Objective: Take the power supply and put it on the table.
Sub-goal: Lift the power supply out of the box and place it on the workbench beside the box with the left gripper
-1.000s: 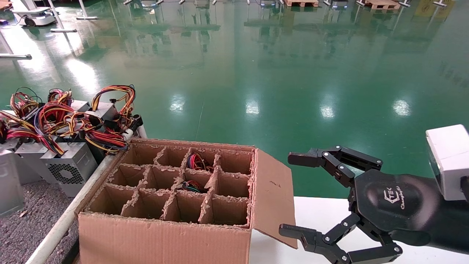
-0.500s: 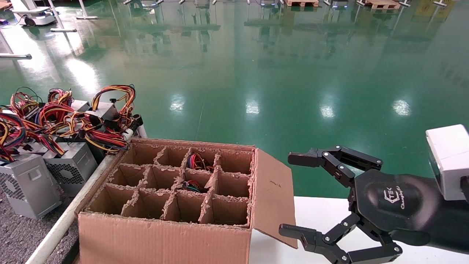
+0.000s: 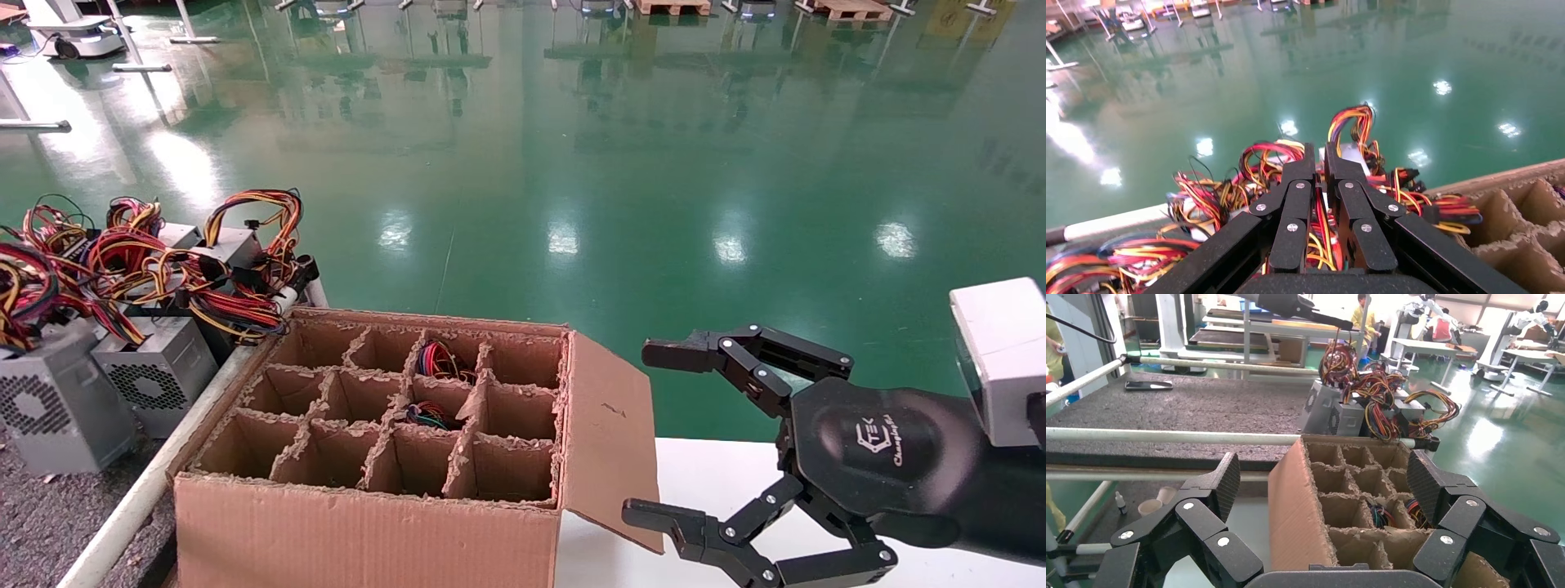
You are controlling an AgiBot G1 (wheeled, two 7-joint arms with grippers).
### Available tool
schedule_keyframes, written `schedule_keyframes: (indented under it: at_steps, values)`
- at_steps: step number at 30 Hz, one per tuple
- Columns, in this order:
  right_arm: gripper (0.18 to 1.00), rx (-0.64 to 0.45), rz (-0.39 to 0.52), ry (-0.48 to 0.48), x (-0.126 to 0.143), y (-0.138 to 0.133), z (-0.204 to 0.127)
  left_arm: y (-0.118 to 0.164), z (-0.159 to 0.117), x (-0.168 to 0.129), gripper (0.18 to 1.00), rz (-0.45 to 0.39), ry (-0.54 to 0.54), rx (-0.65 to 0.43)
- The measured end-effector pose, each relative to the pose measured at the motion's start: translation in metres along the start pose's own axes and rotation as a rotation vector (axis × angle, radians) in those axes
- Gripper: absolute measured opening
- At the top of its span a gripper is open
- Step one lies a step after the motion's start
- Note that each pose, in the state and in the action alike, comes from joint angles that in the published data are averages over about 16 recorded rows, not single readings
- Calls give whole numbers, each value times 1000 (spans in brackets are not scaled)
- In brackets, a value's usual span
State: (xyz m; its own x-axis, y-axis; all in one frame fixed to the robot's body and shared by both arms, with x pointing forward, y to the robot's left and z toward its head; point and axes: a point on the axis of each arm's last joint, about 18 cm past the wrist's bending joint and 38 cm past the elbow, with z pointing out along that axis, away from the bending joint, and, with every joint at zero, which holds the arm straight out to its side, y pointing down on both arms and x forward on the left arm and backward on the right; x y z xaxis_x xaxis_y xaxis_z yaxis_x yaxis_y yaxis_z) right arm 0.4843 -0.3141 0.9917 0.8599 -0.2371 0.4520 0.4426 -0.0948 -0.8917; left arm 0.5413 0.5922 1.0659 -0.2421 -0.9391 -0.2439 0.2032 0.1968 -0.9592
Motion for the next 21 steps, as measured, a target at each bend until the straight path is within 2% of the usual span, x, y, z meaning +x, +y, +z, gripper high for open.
schedule_keyframes:
  at_steps: [21]
  values:
    - [1000, 0, 0, 0, 0, 0, 0, 14, -4, 9, 208, -10, 52, -20]
